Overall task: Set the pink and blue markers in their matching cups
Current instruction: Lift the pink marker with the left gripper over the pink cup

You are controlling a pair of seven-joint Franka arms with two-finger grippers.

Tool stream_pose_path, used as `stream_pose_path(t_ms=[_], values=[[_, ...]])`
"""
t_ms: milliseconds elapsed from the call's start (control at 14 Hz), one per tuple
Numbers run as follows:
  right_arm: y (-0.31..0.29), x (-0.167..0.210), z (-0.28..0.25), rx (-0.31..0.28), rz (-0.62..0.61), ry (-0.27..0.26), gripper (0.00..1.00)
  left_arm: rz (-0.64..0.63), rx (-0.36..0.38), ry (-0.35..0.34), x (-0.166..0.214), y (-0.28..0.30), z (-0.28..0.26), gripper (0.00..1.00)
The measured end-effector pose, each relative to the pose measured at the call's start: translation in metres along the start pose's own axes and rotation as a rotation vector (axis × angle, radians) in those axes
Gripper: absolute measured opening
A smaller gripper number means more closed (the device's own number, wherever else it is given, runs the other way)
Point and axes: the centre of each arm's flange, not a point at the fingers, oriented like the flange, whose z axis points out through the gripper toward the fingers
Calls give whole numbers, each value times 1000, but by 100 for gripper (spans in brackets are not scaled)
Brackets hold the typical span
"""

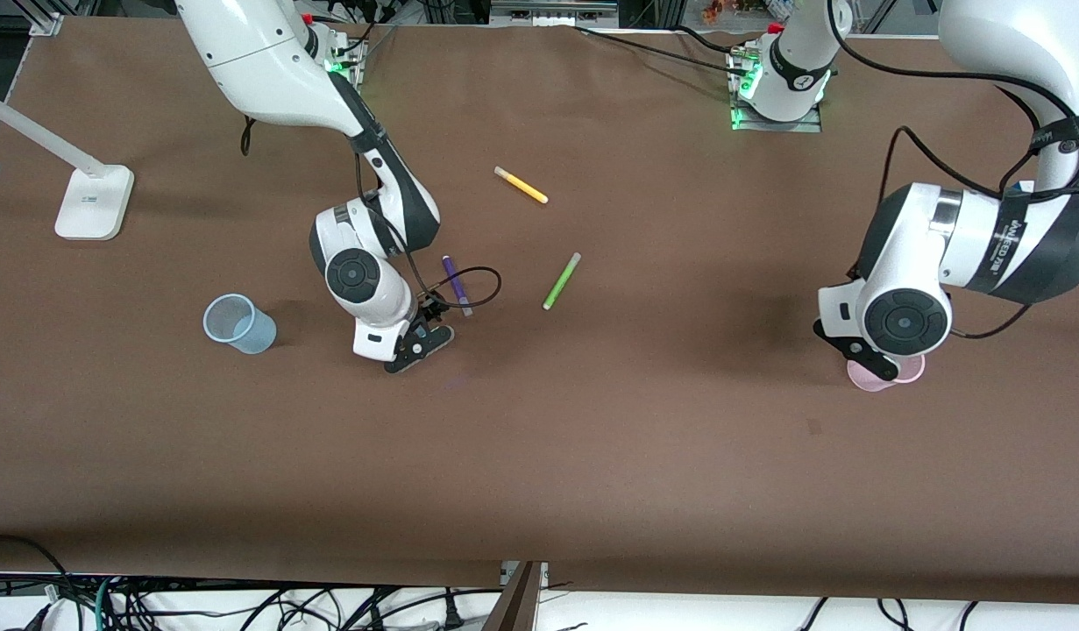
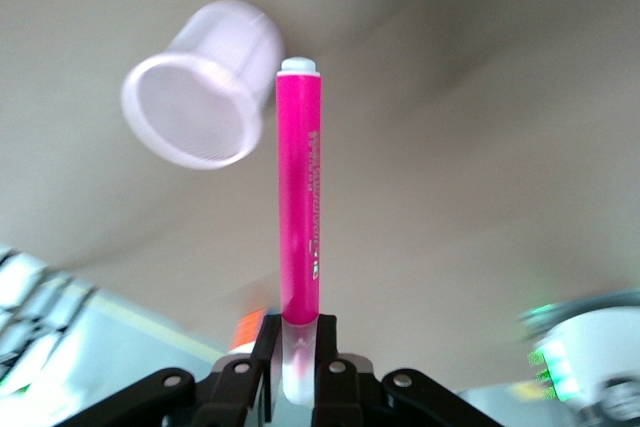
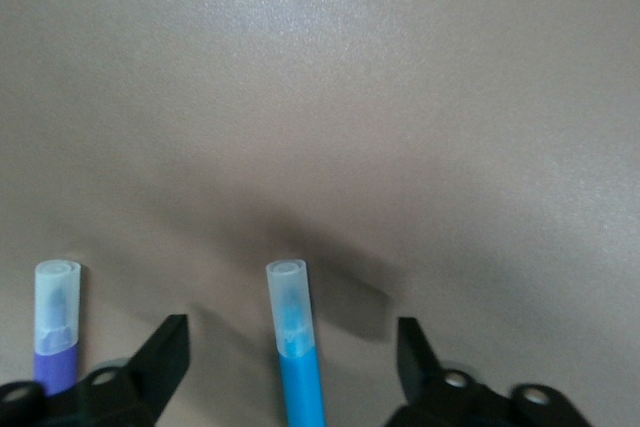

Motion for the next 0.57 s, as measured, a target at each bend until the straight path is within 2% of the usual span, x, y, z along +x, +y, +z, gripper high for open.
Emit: stream_pose_path(t_ms=[71, 286, 429, 500, 571], values=[[0, 0, 0, 0, 0, 0, 77, 35, 43, -47, -1, -14, 12, 17], [0, -1, 1, 0, 0, 0, 77, 106, 125, -174, -2, -48, 47, 17], [0, -1, 1, -1, 0, 5, 74, 133, 156, -224, 8, -53, 61, 17], [0, -1, 2, -1, 0, 5, 68, 144, 159, -238, 14, -53, 67, 17], [0, -1, 2, -1, 0, 4, 55, 153, 158, -247, 19, -51, 72, 17]])
